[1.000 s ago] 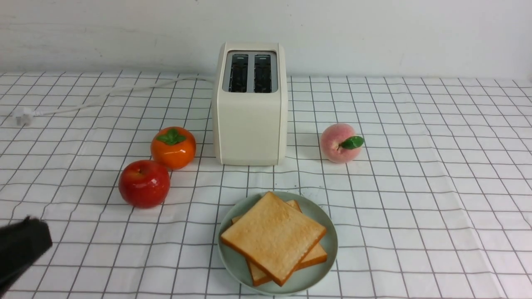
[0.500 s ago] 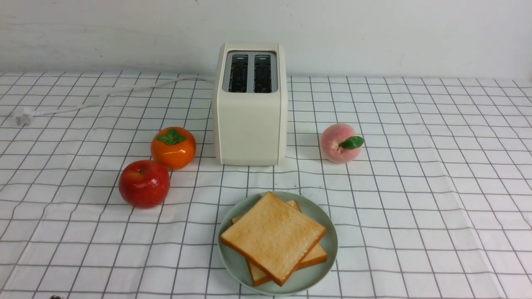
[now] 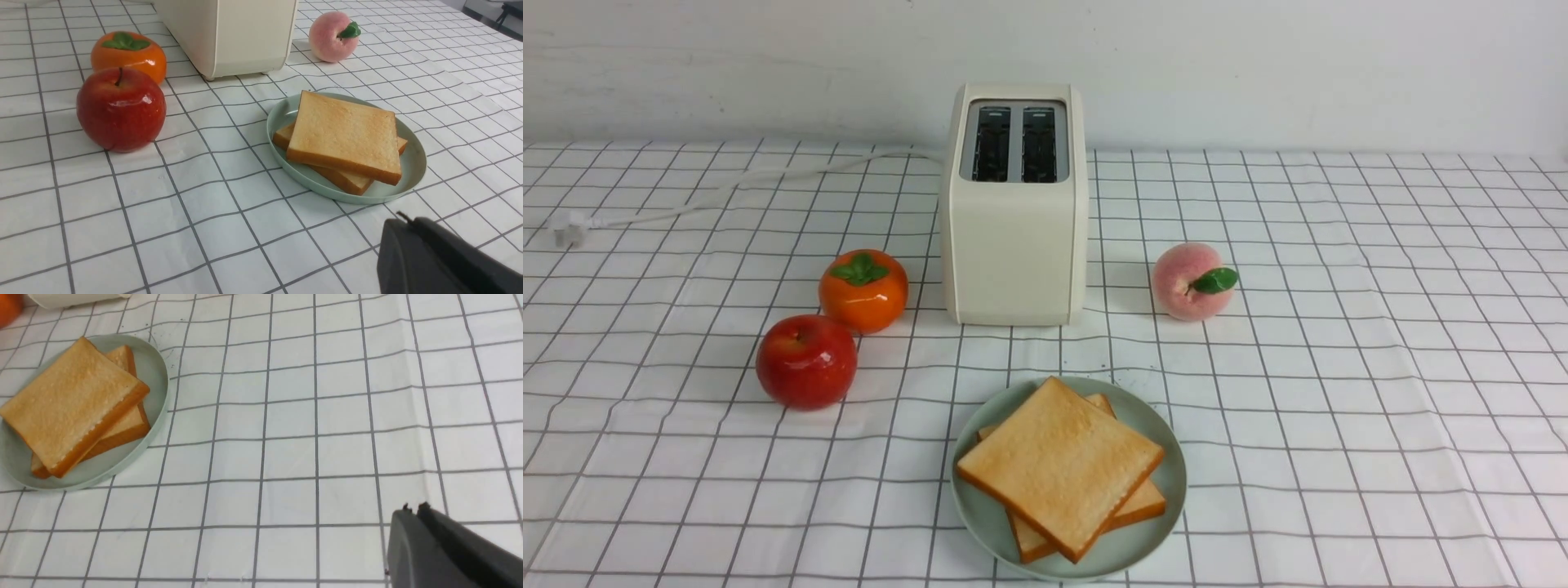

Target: Take toasted bread from bread machine on white checkered table place on plate.

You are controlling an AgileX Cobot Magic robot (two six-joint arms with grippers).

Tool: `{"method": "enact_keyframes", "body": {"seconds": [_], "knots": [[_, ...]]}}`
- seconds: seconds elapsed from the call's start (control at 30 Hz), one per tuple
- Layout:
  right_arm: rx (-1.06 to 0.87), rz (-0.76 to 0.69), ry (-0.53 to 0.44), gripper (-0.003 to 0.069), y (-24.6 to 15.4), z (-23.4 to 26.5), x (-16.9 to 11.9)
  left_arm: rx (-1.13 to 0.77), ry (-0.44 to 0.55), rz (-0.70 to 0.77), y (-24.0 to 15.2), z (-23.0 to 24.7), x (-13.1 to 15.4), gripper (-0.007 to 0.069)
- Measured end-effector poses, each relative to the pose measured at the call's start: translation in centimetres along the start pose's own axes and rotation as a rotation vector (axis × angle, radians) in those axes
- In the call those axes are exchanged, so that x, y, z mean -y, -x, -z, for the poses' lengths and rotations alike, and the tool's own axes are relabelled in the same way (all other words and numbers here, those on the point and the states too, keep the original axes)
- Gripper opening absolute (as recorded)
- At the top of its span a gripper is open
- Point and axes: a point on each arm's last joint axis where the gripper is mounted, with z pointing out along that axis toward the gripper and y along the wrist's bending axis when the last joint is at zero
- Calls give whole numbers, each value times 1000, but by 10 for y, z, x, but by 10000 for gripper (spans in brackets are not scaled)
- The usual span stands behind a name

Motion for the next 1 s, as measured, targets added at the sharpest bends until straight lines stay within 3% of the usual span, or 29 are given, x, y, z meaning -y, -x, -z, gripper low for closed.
{"method": "enact_keyframes", "body": {"seconds": [0.17, 0.33, 0.47, 1.0], "knots": [[201, 40, -57, 6, 0, 4, 9, 0, 0, 0, 0, 0, 0, -13], [356, 146, -144, -10, -43, -20, 29, 0, 0, 0, 0, 0, 0, -12], [323, 159, -160, -15, -68, -34, 37, -1, 0, 0, 0, 0, 0, -9], [306, 164, -163, -10, -70, -34, 37, -8, -2, 1, -1, 0, 0, 1]]}}
